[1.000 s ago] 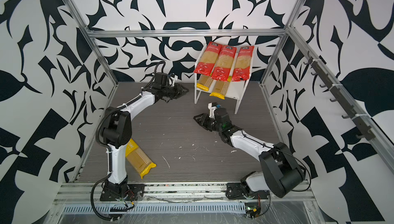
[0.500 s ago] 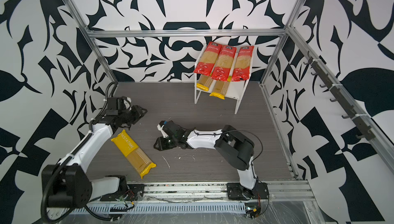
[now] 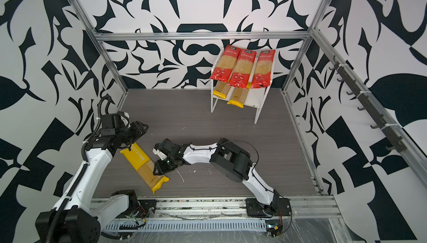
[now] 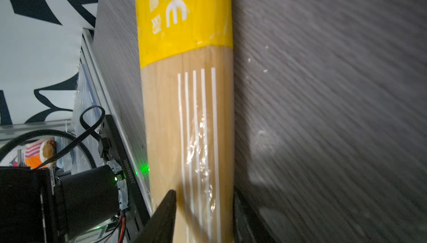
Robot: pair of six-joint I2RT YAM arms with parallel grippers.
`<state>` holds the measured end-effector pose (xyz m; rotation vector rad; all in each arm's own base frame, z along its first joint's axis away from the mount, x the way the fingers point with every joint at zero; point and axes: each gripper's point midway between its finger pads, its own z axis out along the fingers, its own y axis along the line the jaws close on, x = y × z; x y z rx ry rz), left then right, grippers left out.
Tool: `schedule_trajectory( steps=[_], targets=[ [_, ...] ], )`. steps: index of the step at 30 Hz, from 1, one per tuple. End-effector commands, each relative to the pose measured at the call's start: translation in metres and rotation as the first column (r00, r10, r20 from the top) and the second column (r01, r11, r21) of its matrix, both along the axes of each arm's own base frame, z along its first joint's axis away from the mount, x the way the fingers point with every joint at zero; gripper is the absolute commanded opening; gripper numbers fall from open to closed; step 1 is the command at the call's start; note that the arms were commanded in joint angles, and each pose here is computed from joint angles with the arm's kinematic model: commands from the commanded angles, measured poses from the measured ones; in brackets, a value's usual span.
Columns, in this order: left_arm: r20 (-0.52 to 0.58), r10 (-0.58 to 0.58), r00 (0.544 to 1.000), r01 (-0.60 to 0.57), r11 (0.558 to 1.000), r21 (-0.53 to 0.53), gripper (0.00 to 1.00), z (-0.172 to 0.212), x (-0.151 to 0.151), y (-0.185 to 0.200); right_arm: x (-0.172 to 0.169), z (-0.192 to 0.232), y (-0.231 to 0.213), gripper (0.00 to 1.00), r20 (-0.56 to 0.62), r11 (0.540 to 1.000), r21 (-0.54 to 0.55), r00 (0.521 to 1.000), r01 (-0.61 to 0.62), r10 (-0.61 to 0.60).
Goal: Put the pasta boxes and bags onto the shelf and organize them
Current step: 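Release the bag with the left gripper and swing both grippers toward the table bag, then grasp the last yellow PASTATIME bag with the right gripper while the left approaches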
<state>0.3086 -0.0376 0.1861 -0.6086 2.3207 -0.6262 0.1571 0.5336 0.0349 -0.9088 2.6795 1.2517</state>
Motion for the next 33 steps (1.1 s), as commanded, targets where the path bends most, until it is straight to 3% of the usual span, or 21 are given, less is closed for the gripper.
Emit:
schedule_trajectory(
  steps=[1, 5, 8, 16, 23, 26, 28, 30, 33],
  targets=[
    [-0.015, -0.019, 1.0, 0.019, 1.0, 0.004, 0.52, 0.001, -0.007, 0.0, -0.008, 0.005, 0.006, 0.31, -0.013, 0.999, 0.021, 0.999, -0.034, 0.035],
    [0.0, -0.024, 1.0, 0.024, 1.0, -0.009, 0.52, 0.009, -0.006, -0.002, 0.008, 0.026, 0.003, 0.13, 0.007, 0.996, 0.088, 1.0, 0.029, -0.03],
    [0.006, -0.019, 1.0, 0.019, 0.999, -0.041, 0.52, 0.015, -0.004, -0.005, 0.031, 0.045, -0.011, 0.06, 0.004, 0.982, 0.143, 0.992, 0.121, -0.123],
    [0.02, -0.06, 0.998, 0.062, 0.991, -0.115, 0.52, 0.017, -0.001, -0.022, 0.085, 0.057, -0.116, 0.0, -0.02, 0.907, 0.145, 0.917, 0.396, -0.398],
    [-0.028, -0.095, 0.995, 0.092, 0.989, -0.116, 0.52, -0.007, -0.01, -0.044, 0.074, 0.03, -0.187, 0.0, -0.055, 0.827, 0.025, 0.827, 0.562, -0.56],
    [-0.066, -0.077, 0.995, 0.069, 0.99, -0.122, 0.52, -0.024, -0.019, -0.043, 0.048, 0.029, -0.173, 0.04, -0.127, 0.841, 0.048, 0.839, 0.538, -0.529],
    [-0.082, -0.075, 0.994, 0.064, 0.99, -0.129, 0.52, -0.033, -0.025, -0.043, 0.036, 0.032, -0.162, 0.19, -0.177, 0.861, 0.07, 0.856, 0.503, -0.486],
    [-0.094, -0.079, 0.992, 0.065, 0.988, -0.143, 0.52, -0.04, -0.03, -0.046, 0.041, 0.036, -0.164, 0.36, -0.201, 0.842, 0.092, 0.839, 0.531, -0.506],
    [-0.104, -0.11, 0.988, 0.094, 0.984, -0.152, 0.52, -0.045, -0.034, -0.057, 0.066, 0.03, -0.182, 0.48, -0.176, 0.795, 0.07, 0.792, 0.602, -0.585]
  ],
)
